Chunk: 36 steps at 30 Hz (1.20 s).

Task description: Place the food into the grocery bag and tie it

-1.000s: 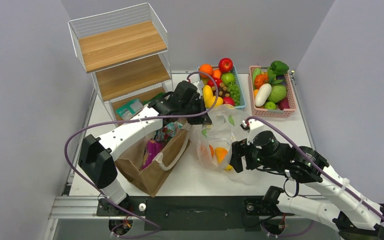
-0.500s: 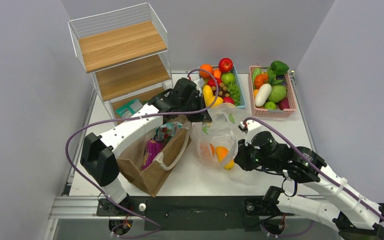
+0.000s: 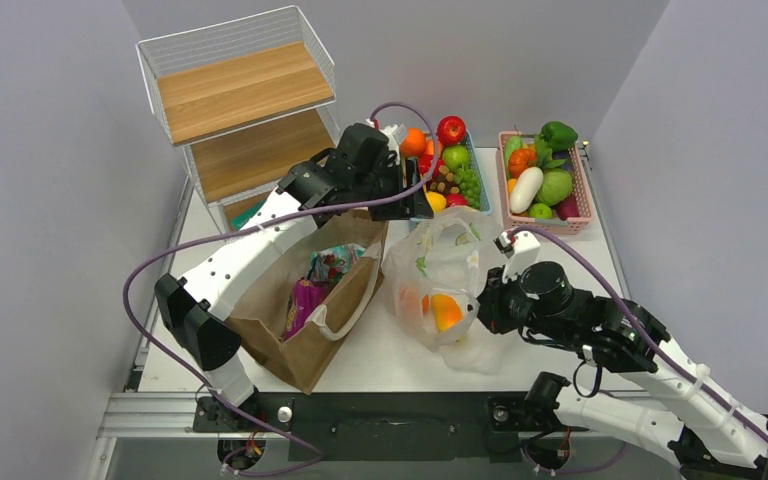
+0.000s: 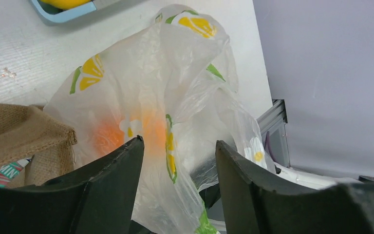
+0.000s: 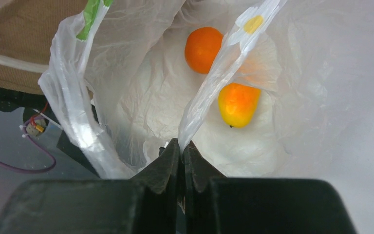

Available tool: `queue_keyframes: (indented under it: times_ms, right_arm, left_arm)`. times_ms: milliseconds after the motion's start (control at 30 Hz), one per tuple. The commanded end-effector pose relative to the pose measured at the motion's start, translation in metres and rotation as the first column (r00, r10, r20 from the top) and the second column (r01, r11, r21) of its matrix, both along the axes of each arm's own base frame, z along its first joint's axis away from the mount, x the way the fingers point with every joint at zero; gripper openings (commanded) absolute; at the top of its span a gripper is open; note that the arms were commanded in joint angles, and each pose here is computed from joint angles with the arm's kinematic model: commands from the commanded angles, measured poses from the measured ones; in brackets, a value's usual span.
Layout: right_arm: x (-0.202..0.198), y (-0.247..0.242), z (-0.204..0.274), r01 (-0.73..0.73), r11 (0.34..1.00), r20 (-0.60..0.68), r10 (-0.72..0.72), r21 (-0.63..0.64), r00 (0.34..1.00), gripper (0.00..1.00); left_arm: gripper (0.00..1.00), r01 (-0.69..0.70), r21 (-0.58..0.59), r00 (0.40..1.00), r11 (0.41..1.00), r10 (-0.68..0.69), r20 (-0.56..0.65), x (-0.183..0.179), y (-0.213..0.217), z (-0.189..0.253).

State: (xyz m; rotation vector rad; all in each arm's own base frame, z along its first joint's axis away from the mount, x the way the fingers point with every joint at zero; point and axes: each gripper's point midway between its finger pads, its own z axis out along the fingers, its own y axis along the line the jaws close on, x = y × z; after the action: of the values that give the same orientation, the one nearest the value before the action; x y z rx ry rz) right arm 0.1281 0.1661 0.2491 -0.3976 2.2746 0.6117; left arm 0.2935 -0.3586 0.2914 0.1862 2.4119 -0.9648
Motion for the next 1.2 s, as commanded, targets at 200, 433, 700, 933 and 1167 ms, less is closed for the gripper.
queue_keyframes:
  times_ms: [200, 433, 700, 933, 1167]
  right_arm:
    - [0.016, 0.000, 0.030, 0.106, 0.989, 0.061, -0.112, 0.100, 0.992, 0.00]
    - [0.022, 0.004, 0.035, 0.128, 0.986, 0.064, -0.135, 0.111, 0.989, 0.00]
    - [0.027, 0.007, 0.035, 0.154, 0.982, 0.058, -0.161, 0.113, 0.985, 0.00]
    - [0.028, 0.007, 0.035, 0.161, 0.980, 0.057, -0.169, 0.118, 0.984, 0.00]
    - [0.028, 0.005, 0.038, 0.162, 0.979, 0.066, -0.171, 0.125, 0.983, 0.00]
  left_arm:
    - [0.55, -0.021, 0.090, 0.982, 0.996, 0.004, 0.191, -0.011, 0.025, 0.073]
    - [0.52, 0.067, 0.204, 0.944, 0.977, -0.128, 0.303, -0.066, 0.027, 0.086]
    - [0.57, 0.322, 0.168, 0.796, 0.932, -0.363, 0.485, -0.147, -0.002, 0.095]
    - [0.58, 0.463, 0.102, 0.734, 0.881, -0.445, 0.512, -0.186, -0.024, 0.084]
    - [0.59, 0.521, 0.078, 0.698, 0.850, -0.476, 0.534, -0.204, -0.055, 0.065]
